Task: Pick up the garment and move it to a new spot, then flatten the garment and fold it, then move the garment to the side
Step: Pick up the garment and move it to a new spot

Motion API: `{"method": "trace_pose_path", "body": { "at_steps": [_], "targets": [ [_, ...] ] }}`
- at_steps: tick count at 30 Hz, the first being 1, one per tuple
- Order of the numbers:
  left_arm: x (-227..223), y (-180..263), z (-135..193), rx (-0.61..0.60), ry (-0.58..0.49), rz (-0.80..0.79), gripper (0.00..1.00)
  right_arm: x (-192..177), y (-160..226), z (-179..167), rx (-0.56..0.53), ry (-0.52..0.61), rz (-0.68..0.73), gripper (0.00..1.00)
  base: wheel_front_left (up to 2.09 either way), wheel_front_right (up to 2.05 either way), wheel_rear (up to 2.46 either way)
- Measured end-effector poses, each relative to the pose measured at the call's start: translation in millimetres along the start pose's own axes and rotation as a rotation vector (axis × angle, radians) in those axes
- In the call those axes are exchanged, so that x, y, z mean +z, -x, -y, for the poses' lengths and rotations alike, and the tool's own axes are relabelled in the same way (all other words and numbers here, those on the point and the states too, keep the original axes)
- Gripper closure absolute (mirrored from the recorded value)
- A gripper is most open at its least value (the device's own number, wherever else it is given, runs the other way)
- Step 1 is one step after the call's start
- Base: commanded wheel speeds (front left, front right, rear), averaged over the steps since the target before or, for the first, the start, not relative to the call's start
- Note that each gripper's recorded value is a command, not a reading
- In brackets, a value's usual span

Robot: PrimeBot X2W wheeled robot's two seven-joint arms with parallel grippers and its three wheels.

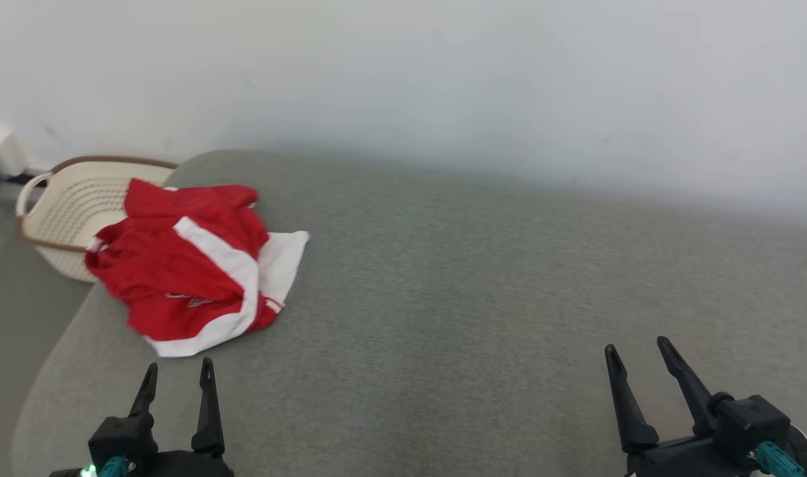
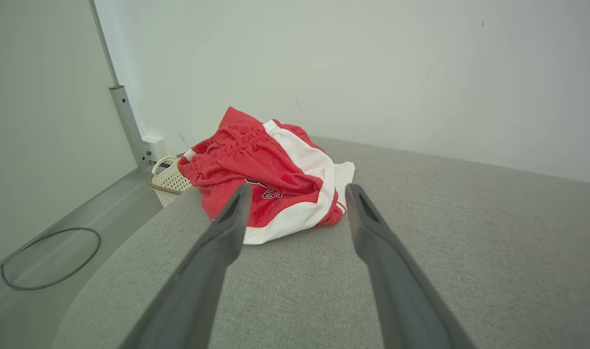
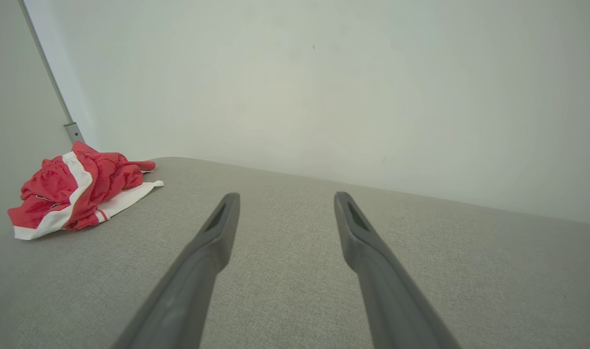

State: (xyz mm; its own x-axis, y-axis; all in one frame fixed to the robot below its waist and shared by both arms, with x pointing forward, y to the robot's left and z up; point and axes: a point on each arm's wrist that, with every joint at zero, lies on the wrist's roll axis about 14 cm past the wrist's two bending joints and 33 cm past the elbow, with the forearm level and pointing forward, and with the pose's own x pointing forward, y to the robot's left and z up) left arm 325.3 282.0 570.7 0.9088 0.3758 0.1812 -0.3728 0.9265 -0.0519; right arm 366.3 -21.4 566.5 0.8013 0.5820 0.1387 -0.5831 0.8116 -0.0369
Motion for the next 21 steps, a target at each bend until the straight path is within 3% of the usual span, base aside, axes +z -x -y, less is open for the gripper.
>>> {"method": "trace_pose_path", "body": {
  "at_steps": [10, 21],
  "targets": [
    [6, 24, -51, 0.135, -0.021, 0.006, 0.0, 3, -27, -43, 0.145, -0.027, 0.026, 0.0, 0.0, 0.0, 0.0],
    [9, 28, -59, 0.163, -0.021, 0.008, 0.0, 1, -31, -54, 0.181, -0.047, 0.022, 0.0, 0.0, 0.0, 0.0]
  ]
}}
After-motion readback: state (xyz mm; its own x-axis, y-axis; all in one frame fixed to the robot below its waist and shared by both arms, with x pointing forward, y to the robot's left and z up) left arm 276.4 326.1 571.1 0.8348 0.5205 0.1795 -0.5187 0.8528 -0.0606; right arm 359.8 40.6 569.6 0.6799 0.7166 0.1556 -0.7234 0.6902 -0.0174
